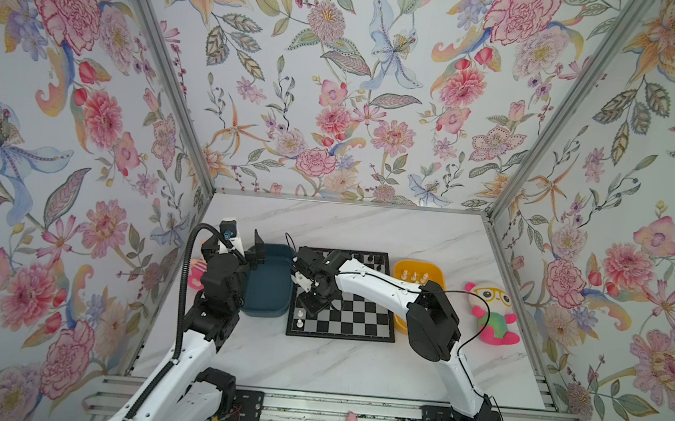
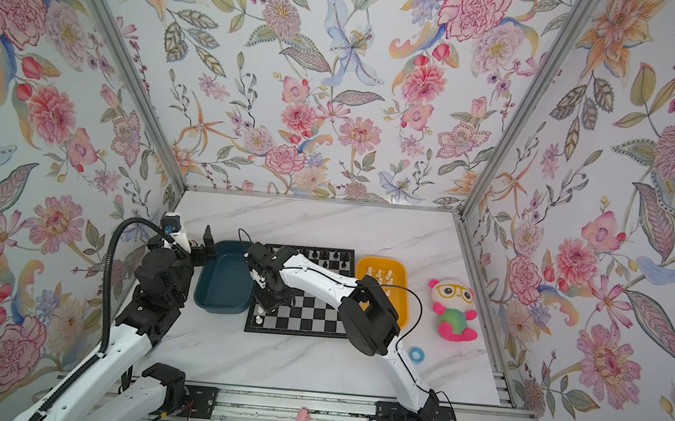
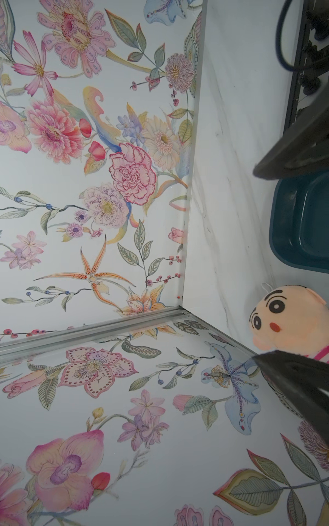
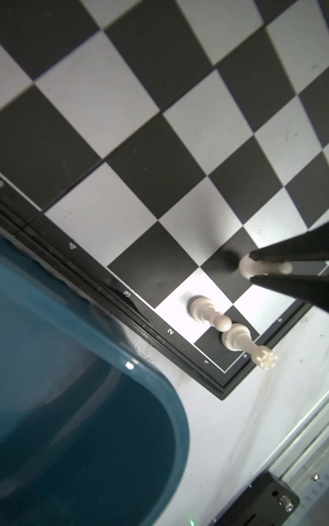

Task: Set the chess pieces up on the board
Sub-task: 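Carry the white pawn with the right gripper to the board's nearest corner row, then lower the pawn onto its square and open the right gripper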

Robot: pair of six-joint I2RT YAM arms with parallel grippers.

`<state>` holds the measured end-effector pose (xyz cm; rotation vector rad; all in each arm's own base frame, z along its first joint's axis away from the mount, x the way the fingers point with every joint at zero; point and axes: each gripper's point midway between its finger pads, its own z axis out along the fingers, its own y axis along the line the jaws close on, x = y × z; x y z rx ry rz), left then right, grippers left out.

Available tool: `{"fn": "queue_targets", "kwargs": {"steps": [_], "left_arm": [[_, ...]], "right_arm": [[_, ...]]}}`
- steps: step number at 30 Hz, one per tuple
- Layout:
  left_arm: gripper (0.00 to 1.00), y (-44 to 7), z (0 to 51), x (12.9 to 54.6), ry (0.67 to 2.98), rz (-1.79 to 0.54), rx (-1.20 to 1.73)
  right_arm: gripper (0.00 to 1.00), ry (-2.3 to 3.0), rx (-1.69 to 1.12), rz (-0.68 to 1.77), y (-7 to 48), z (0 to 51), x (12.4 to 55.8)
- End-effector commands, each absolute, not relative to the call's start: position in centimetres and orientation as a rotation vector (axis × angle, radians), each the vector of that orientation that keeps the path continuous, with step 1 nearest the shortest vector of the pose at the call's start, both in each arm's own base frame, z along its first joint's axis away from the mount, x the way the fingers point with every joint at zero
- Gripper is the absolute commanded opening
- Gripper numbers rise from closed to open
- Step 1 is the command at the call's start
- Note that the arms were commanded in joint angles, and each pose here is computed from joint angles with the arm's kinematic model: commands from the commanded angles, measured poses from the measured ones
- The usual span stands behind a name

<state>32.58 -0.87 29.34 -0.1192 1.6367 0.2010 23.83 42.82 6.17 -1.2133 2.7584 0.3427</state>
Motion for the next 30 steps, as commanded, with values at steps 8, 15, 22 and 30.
{"fn": "queue_targets", "kwargs": {"steps": [8, 15, 22, 30], "left_arm": [[0.95, -1.30, 29.33, 32.34, 1.624, 0.172, -0.113], [0.95, -1.31, 29.24, 32.30, 1.623, 0.171, -0.113], [0.95, -1.29, 29.26, 32.22, 1.620, 0.168, -0.113], [0.95, -1.30, 29.09, 32.18, 1.621, 0.168, -0.112]], "right_arm": [[0.00, 2.819, -1.206, 0.284, 42.21, 3.91, 23.28], [0.00, 2.832, -1.206, 0.285, 42.13, 3.60, 23.03], [0.08, 2.835, -1.209, 0.289, 42.20, 3.48, 22.88], [0.17, 2.826, -1.205, 0.292, 42.21, 4.02, 22.76]]}}
